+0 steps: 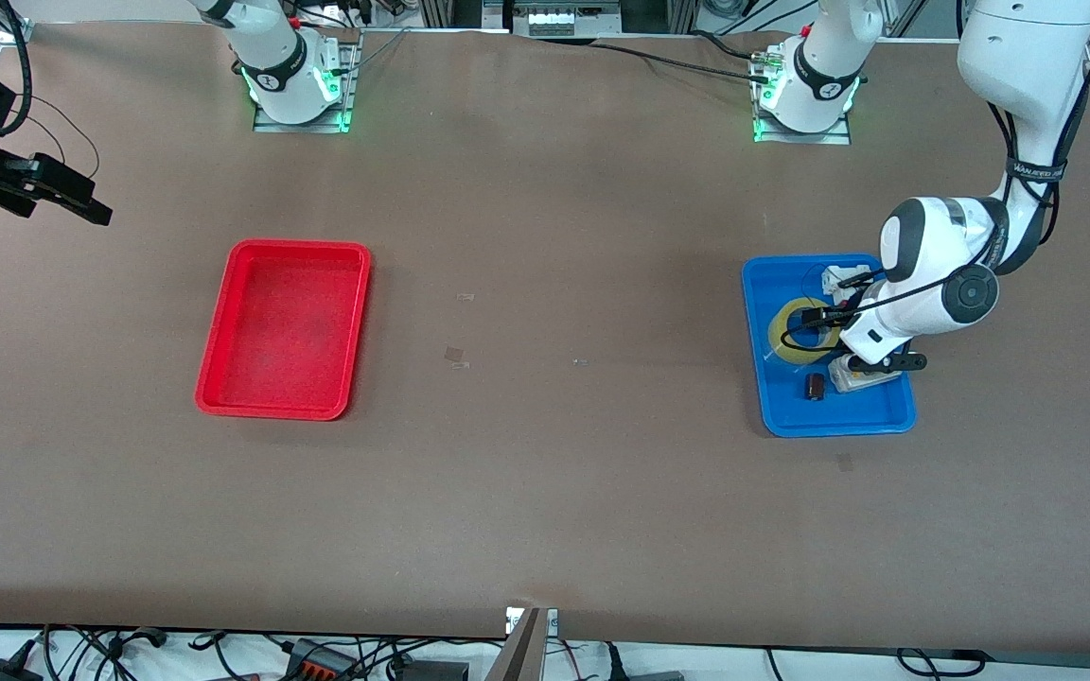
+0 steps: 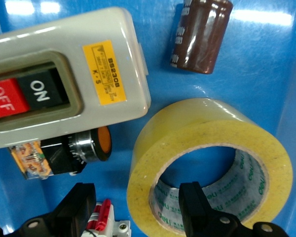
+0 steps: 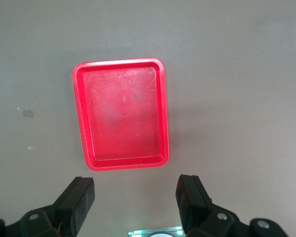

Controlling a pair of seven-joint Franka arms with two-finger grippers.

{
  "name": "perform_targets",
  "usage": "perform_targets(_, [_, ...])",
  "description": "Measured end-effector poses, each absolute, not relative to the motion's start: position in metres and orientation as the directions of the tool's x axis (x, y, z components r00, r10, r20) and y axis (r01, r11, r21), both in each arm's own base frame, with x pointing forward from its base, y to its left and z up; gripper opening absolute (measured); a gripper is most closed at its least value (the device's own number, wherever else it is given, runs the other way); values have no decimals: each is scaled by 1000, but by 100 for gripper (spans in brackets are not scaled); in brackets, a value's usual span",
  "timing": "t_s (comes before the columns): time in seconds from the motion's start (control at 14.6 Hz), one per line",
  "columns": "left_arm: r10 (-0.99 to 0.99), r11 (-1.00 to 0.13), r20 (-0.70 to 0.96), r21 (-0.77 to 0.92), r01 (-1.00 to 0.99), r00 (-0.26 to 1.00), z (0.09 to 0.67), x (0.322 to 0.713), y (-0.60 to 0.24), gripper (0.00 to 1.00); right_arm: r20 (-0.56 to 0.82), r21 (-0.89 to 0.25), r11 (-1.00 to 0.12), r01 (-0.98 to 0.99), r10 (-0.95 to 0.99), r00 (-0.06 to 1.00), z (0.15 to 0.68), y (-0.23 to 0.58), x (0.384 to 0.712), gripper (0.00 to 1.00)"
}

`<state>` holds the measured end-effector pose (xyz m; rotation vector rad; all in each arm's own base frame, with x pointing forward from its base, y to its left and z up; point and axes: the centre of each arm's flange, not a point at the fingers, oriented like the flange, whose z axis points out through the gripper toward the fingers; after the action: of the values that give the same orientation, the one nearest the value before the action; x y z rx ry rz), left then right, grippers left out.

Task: Place and move tape with both arms
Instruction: 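Grasp the yellow tape roll's rim with the left gripper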

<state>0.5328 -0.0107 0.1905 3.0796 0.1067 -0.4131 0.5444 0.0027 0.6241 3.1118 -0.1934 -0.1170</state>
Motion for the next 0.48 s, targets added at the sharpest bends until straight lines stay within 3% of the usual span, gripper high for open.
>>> perform_targets(0.21, [61,-997,-261,24,70,963,190,533,-12,96,-76,26,-992,-123,-124,989,622,3,545,99])
perform_targets(0.27, [60,-997,-261,24,69,964,190,533,-13,88,-77,26,-992,-123,-124,989,622,3,545,99])
perform_targets(0.48, [57,-998,-260,24,66,964,190,533,-14,47,-79,27,-992,-122,-124,989,621,3,546,99])
